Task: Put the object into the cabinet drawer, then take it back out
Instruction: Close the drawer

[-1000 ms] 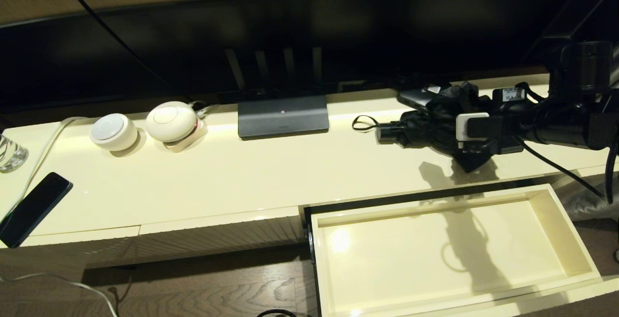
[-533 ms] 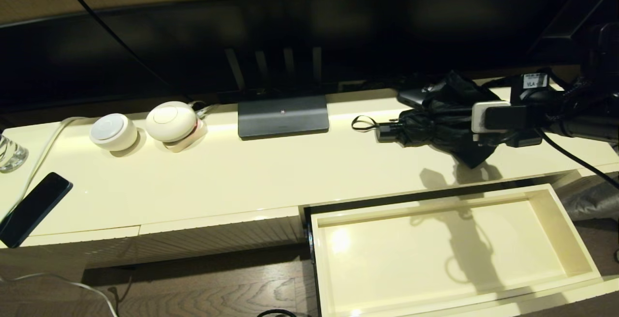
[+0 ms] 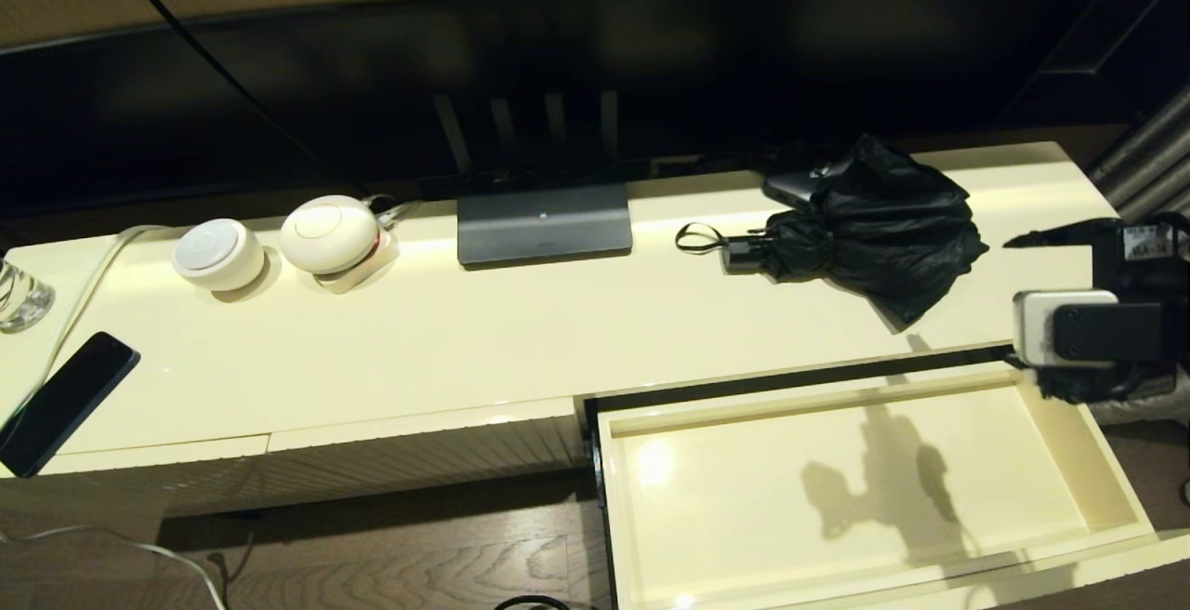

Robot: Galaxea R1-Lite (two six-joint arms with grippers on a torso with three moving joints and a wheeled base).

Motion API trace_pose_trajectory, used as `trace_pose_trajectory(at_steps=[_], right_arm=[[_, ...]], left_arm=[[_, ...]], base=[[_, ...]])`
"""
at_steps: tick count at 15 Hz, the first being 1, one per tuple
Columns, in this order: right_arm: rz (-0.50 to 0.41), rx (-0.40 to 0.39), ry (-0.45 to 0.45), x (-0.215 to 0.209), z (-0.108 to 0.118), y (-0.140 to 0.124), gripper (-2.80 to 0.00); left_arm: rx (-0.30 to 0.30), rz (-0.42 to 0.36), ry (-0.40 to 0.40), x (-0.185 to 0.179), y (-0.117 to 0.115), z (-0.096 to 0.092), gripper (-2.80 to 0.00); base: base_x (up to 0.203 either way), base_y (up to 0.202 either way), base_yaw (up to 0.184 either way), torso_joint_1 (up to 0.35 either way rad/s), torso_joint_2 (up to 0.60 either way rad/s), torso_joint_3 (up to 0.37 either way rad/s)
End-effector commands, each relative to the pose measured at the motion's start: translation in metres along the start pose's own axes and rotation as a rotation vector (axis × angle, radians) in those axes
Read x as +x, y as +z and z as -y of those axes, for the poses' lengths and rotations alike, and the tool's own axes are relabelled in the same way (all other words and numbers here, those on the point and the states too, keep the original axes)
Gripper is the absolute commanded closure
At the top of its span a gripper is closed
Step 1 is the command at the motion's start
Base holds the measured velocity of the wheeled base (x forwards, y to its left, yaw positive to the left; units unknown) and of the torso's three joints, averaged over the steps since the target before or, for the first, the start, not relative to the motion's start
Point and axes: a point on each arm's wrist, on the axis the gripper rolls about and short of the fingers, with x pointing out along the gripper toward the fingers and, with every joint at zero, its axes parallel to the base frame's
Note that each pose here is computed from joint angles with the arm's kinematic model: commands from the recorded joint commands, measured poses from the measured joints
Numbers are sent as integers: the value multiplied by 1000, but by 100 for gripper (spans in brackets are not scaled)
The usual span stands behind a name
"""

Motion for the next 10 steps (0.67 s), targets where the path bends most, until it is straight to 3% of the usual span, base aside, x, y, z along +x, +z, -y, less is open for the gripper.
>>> trace_pose_trajectory(at_steps=[1,2,3,7,10], right_arm=[[1,70,142,-30,-29,1,-280],[5,104,213,-36,-44,3,-280],[4,128,260,-39,-55,4,0],[-9,173,389,-40,-85,3,0],[19,170,451,-38,-94,5,0]], left_arm=[[0,-5,1,0,-1,0,0],[0,-5,1,0,-1,0,0],[0,-5,1,0,-1,0,0],[0,-5,1,0,-1,0,0],[0,-5,1,0,-1,0,0]], base=[[0,0,0,0,0,0],[0,0,0,0,0,0],[0,0,0,0,0,0],[0,0,0,0,0,0],[0,0,0,0,0,0]])
